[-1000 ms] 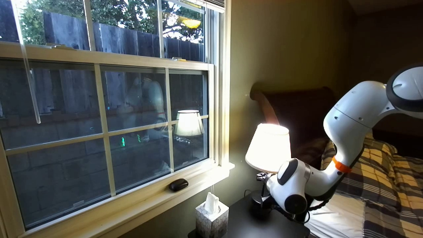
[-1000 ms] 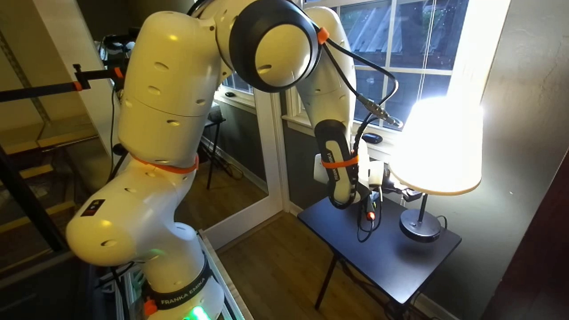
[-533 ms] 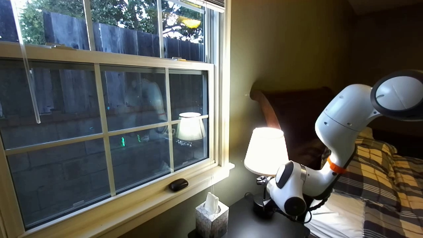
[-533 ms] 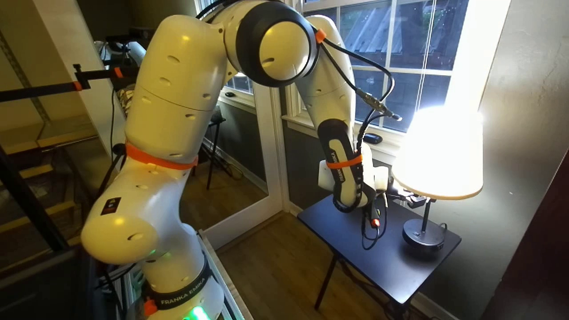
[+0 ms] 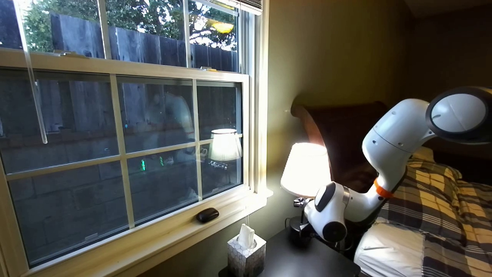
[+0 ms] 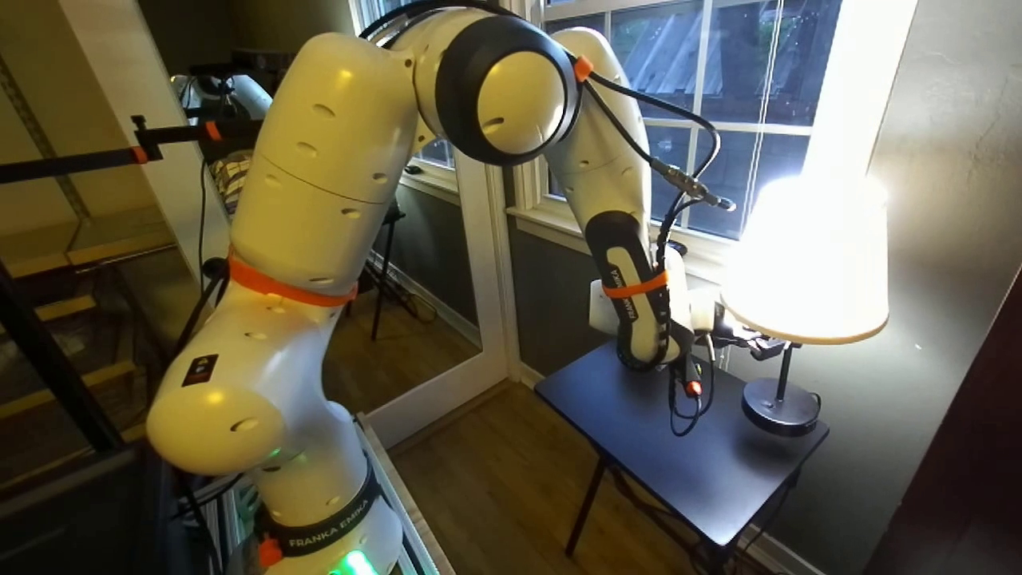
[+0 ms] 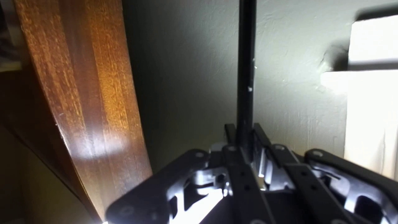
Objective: Move the lamp to the right.
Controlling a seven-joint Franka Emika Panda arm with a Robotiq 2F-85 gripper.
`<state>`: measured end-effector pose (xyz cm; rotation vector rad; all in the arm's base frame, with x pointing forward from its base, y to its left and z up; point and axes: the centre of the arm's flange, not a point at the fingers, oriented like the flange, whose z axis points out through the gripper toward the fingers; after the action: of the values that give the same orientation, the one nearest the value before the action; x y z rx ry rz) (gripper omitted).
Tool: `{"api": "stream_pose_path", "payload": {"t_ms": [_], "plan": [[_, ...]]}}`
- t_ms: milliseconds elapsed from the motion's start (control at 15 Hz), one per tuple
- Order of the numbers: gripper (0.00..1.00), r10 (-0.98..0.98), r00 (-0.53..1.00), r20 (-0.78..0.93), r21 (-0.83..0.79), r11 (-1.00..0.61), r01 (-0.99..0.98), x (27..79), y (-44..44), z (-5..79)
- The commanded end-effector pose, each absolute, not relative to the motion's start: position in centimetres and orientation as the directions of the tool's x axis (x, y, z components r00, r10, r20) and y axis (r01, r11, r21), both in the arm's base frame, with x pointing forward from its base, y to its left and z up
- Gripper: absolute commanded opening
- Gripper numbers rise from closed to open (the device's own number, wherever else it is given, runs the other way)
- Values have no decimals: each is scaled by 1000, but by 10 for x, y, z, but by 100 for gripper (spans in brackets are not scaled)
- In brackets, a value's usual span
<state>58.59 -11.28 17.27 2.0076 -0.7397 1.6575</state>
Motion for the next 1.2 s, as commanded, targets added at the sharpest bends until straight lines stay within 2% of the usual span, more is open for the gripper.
{"api": "stream_pose_path", "payload": {"t_ms": [0,1133], "plan": [[4,-166,91,982,-69,-763,-643,602,-123,176],[4,-187,146,972,-55,-776,-628,620,-127,138]]}}
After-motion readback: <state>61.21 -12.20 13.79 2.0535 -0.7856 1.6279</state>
